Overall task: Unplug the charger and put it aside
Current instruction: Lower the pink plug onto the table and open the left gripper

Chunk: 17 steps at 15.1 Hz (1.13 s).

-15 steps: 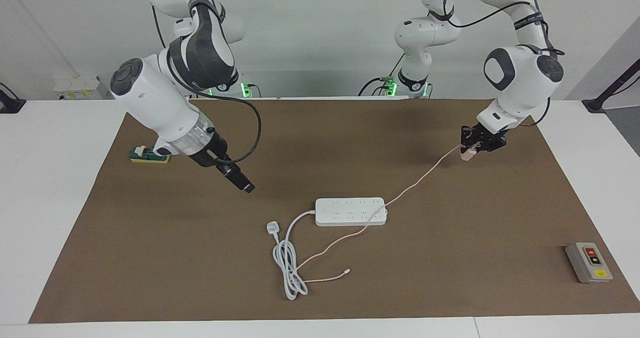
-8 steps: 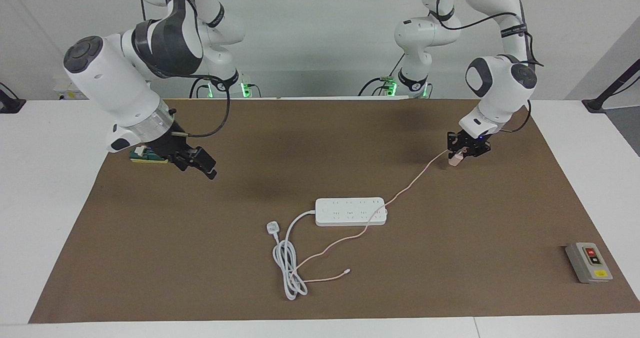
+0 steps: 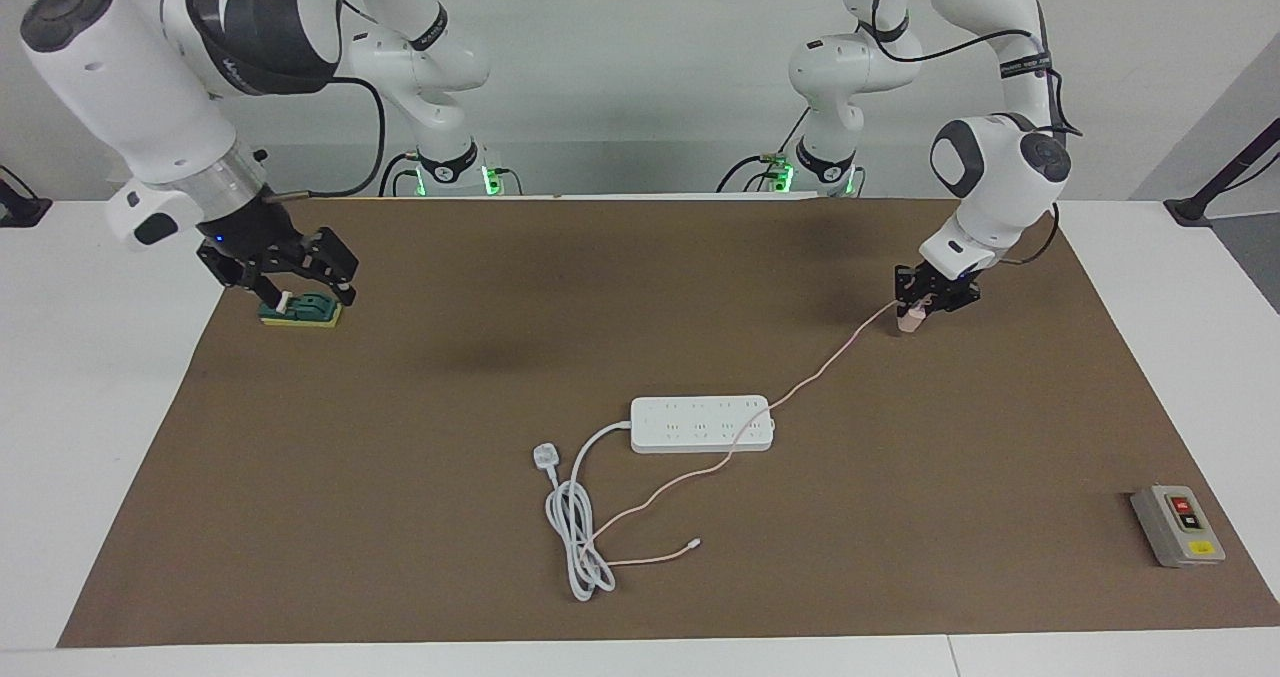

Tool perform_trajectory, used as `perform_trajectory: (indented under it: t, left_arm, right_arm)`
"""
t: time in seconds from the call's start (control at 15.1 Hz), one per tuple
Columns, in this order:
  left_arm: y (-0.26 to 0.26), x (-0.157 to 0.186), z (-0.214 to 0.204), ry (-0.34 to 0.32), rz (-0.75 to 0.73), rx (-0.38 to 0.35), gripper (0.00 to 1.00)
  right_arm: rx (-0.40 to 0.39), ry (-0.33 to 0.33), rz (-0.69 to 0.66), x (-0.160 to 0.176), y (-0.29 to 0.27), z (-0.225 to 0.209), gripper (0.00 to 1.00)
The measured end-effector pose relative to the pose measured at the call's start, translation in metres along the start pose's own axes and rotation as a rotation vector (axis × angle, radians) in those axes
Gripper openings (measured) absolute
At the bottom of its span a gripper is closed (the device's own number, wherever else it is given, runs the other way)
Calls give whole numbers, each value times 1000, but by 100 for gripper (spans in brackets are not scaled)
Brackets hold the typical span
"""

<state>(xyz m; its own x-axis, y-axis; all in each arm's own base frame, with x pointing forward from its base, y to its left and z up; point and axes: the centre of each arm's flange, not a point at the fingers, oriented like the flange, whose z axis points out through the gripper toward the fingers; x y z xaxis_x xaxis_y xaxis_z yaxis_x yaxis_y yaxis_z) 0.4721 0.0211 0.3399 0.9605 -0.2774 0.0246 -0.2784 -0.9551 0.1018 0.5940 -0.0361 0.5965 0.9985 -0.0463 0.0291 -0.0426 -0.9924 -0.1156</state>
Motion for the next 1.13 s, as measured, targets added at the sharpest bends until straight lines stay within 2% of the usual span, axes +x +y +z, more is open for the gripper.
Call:
perform_trajectory:
  t: [0.33, 0.4, 0.6, 0.79, 0.93, 1.13]
  left_arm:
    - [-29, -7, -8, 26, -60, 11, 93]
    - [-35, -6, -13, 37, -67, 16, 100]
    - [-41, 4, -29, 61, -56, 39, 100]
    - [-47, 15, -53, 47, -31, 65, 100]
    - [-51, 24, -79, 42, -28, 65, 100]
    - [-52, 37, -111, 68, -46, 73, 100]
  right_arm:
    - [-32, -17, -46, -38, 17, -47, 100]
    - [-33, -27, -44, -45, 18, -53, 100]
    - [-49, -77, -32, -66, 24, -66, 100]
    - [-91, -116, -28, -80, 27, -73, 100]
    - [-123, -110, -27, -86, 28, -80, 100]
    - [-135, -86, -30, -92, 26, -90, 100]
